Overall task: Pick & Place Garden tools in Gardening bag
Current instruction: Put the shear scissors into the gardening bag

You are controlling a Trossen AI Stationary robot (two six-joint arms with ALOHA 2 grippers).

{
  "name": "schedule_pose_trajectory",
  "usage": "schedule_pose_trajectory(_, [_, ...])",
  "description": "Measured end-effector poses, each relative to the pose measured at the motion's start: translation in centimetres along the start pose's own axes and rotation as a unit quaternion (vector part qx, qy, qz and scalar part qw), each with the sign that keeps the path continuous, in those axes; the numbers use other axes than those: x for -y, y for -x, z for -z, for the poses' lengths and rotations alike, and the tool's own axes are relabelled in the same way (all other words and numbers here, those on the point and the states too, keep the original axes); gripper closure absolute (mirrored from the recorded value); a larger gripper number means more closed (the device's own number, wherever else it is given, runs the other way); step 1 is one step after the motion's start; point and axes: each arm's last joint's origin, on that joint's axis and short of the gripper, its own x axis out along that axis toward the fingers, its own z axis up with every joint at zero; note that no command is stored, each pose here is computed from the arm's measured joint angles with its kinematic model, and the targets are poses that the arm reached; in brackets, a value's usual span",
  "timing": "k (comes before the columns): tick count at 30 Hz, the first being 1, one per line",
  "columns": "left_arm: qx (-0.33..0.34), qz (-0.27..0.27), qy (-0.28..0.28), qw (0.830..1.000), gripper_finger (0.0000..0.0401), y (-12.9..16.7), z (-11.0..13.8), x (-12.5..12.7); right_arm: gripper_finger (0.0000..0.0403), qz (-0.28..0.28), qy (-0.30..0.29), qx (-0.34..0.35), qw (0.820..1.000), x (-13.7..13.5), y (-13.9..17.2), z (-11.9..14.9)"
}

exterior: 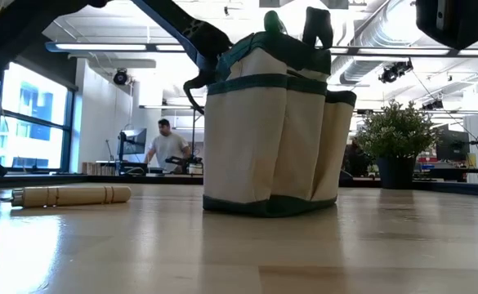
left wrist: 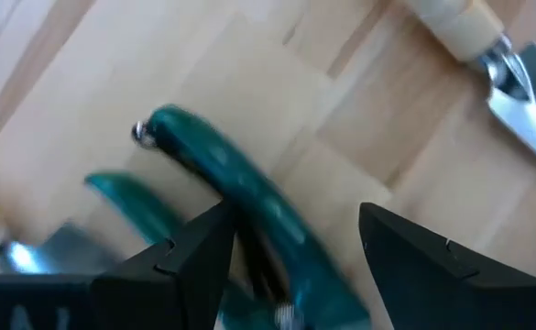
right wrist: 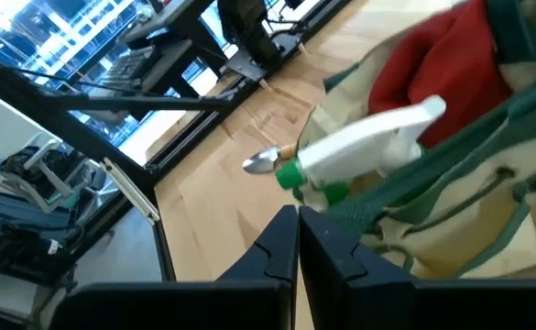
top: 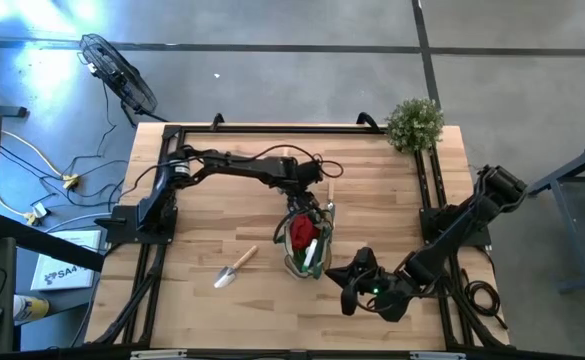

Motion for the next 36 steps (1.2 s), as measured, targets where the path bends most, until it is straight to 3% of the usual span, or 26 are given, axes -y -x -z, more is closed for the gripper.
schedule_pose_trajectory(13, [-0.001, -0.018, -0.001, 1.000, 0.0174, -1.1, 0.3, -0.1, 0.0400, -0.002, -0.008, -0.007, 1.000, 0.0, -0.2, 0.2])
schedule_pose_trajectory(20, [-0.001, -0.027, -0.004, 1.000, 0.0244, -2.0, 0.4, -0.2, 0.0400, -0.007, -0.013, -0.006, 1.000, -0.1, -0.2, 0.2])
schedule_pose_trajectory(23, [-0.017, -0.021, -0.037, 0.999, 0.0298, -2.8, 0.8, -0.2, 0.0400, -0.008, -0.013, -0.007, 1.000, -0.1, -0.2, 0.2])
schedule_pose_trajectory(26, [-0.023, -0.002, -0.114, 0.993, 0.0356, -2.9, 0.8, -0.1, 0.0400, -0.008, -0.013, -0.007, 1.000, -0.1, -0.2, 0.2])
schedule_pose_trajectory(29, [-0.025, -0.005, -0.170, 0.985, 0.0356, -3.3, 1.0, -0.1, 0.0400, -0.009, -0.013, -0.007, 1.000, -0.1, -0.2, 0.2])
schedule_pose_trajectory(36, [-0.017, -0.019, -0.185, 0.982, 0.0356, -2.9, 0.8, -0.1, 0.0400, -0.008, -0.013, -0.007, 1.000, -0.1, -0.2, 0.2])
